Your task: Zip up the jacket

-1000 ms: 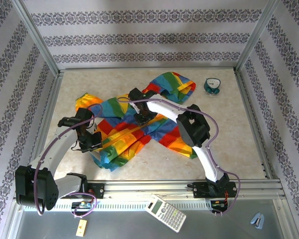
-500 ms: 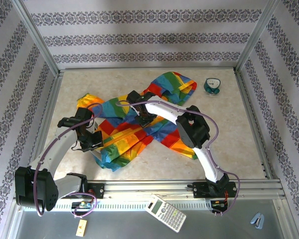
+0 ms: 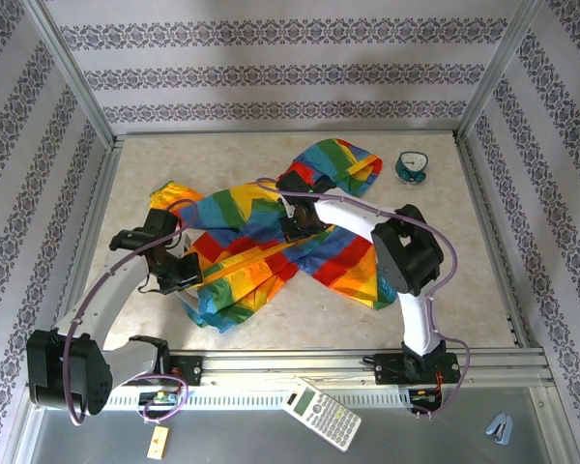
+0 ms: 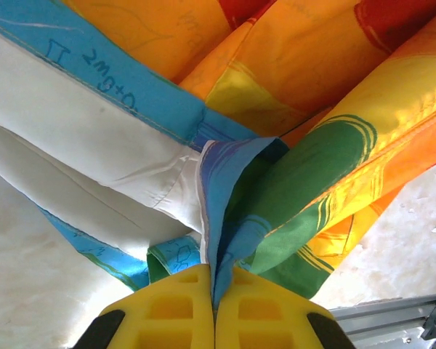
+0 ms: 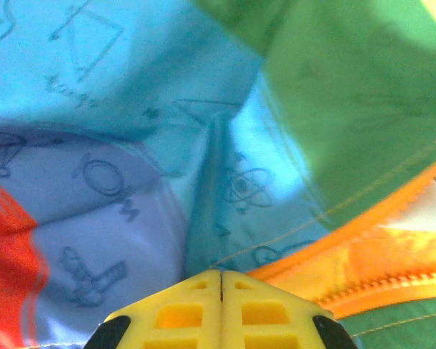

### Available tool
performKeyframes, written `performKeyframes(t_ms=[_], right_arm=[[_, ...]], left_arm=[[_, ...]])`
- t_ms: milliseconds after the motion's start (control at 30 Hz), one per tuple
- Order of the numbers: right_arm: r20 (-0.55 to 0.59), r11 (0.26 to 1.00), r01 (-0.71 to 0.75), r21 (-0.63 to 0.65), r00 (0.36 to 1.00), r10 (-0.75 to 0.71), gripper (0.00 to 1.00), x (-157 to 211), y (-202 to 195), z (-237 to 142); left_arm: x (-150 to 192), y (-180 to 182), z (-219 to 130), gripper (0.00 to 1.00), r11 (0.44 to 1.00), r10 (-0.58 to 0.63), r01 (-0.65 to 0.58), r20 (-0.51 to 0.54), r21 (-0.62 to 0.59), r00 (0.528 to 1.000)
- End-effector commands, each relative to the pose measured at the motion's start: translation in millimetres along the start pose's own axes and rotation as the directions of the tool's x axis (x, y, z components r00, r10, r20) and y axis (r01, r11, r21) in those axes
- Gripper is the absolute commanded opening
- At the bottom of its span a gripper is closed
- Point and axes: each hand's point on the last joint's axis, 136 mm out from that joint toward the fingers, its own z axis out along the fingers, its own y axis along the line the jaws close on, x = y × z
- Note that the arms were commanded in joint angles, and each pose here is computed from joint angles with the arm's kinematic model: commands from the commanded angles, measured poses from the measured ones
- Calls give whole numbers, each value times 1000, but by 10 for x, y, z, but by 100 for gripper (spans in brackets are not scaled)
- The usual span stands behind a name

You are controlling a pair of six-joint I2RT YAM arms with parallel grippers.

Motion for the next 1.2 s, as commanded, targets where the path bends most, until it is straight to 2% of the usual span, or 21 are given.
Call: performKeyframes(t_ms=[0,233,533,567,633,733,800,933,1167], right_arm=[[142,994,-109,-32,983,112,0,-249,-160,-153],[243,984,-168,-59,954,178,0,-380,-351,-219],[295,970,-237,-60,924,244,0,-480,-750,-279],[303,969,-234,-80,920,248,0,-509,-765,-296],[343,964,-168,-206,910,232,0,-618,-641,-352],[386,927,10,-375,911,146,0,-678,-359,-464],[372,892,50,-449,918,136,1,-644,-271,-500],[298,836,40,-547,943,150,13,-489,-133,-466],[151,836,-110,-537,963,224,29,-170,-83,-120]], left_arm=[[64,59,-75,0,1000,2,-2,8,-17,1000],[72,-25,-173,0,999,29,-30,40,26,999],[19,-154,-338,0,994,71,-79,102,71,992],[12,-162,-352,0,994,72,-80,108,73,992],[1,-176,-363,0,993,75,-84,115,78,991],[-2,-165,-317,0,994,68,-76,102,76,992],[-13,-130,-291,0,996,56,-61,95,59,994],[-24,-61,-233,0,999,27,-28,77,24,997],[-5,-27,-144,0,1000,4,-5,42,14,999]])
